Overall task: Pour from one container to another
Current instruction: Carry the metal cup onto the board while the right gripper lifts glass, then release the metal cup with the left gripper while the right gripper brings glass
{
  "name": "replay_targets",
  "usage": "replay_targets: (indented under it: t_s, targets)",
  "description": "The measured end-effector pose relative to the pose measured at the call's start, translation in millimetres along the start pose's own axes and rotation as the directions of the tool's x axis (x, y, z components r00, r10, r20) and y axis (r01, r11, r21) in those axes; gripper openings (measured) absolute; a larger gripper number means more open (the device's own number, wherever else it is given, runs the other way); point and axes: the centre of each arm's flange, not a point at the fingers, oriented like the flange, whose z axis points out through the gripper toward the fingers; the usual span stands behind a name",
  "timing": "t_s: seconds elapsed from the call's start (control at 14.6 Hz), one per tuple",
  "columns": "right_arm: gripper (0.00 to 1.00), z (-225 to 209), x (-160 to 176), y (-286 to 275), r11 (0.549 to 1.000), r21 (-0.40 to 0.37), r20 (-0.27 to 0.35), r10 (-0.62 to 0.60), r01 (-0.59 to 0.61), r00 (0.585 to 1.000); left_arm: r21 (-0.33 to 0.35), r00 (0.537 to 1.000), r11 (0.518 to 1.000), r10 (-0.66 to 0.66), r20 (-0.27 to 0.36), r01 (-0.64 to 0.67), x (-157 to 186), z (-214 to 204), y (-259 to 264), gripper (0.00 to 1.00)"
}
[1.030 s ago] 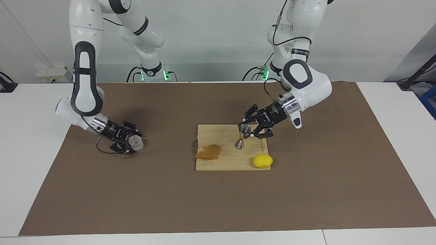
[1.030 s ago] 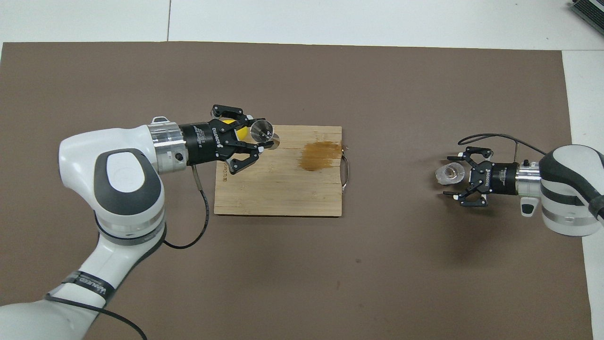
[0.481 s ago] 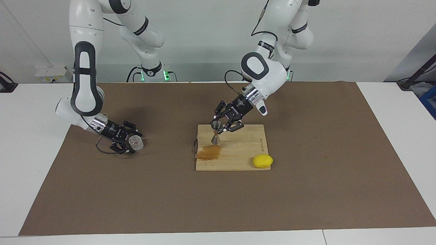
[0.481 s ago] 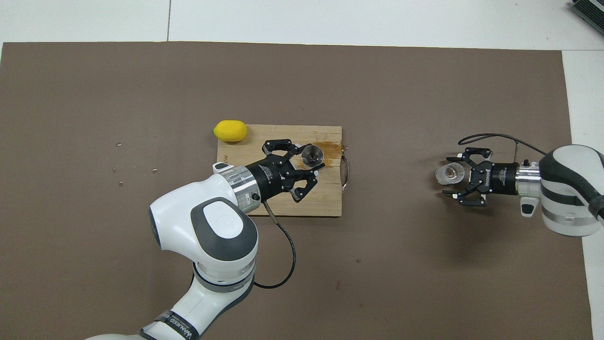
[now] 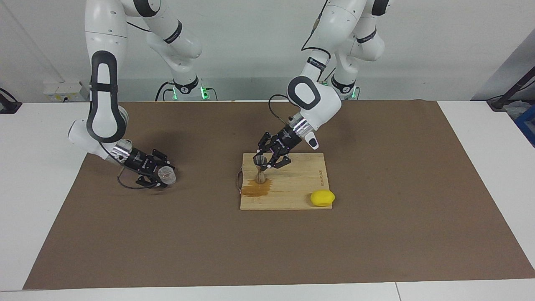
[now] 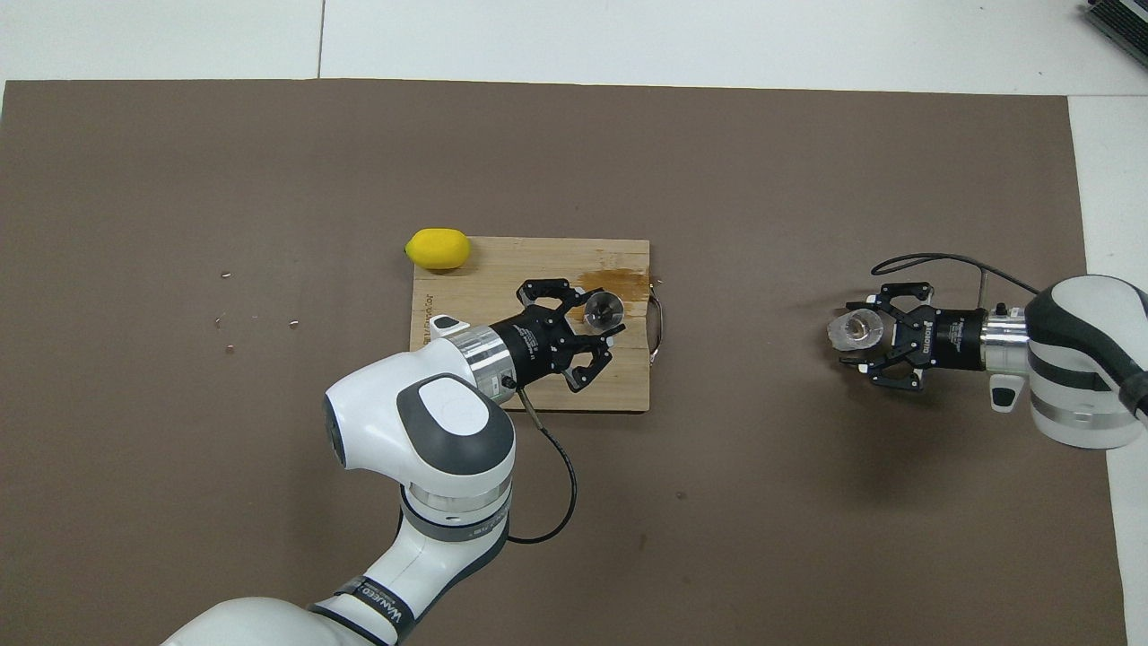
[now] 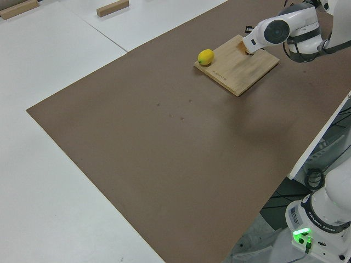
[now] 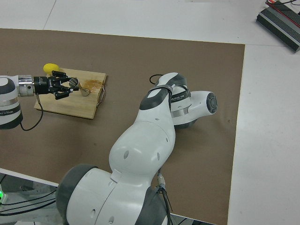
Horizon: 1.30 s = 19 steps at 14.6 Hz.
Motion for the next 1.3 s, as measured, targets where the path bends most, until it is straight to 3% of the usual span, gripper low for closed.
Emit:
replay_targets:
  t_s: [0.07, 0.48, 0.62, 0.76, 0.82, 1.03, 1.3]
  targets:
    - [0.75, 0, 0, 0, 1.000, 0.001, -0.001, 0.000, 0.000, 1.000, 0.001, 1.000, 1.000, 0.005, 0.001, -0.005, 0, 1, 0, 0.50]
    - [0.71, -2, 0, -1, 1.000, 0.008, -0.007, -0.001, 0.001, 1.000, 0.002, 1.000, 1.000, 0.020, 0.003, -0.020, -1, 3, -1, 0.51]
    - [0.65, -3, 0, -1, 1.000, 0.009, -0.007, -0.002, 0.002, 1.000, 0.002, 0.999, 0.999, 0.032, 0.003, -0.032, -1, 3, -1, 0.68]
    - [0.52, -3, -1, -2, 1.000, 0.011, -0.007, 0.005, -0.005, 1.000, 0.002, 0.999, 0.999, 0.048, 0.006, -0.048, -3, 3, -1, 0.91]
    - [0.52, -4, -2, -2, 1.000, 0.012, -0.007, 0.020, -0.020, 1.000, 0.002, 0.999, 0.999, 0.051, 0.010, -0.051, -5, 3, -1, 1.00]
    - [0.52, -8, -13, -7, 0.998, 0.021, -0.008, 0.060, -0.060, 0.998, 0.000, 0.997, 0.998, 0.067, 0.041, -0.067, -24, -3, -6, 1.00]
    - [0.52, -7, -62, -19, 0.997, 0.016, -0.028, 0.075, -0.075, 0.997, 0.039, 0.981, 0.984, 0.167, 0.099, -0.171, -55, -23, 5, 1.00]
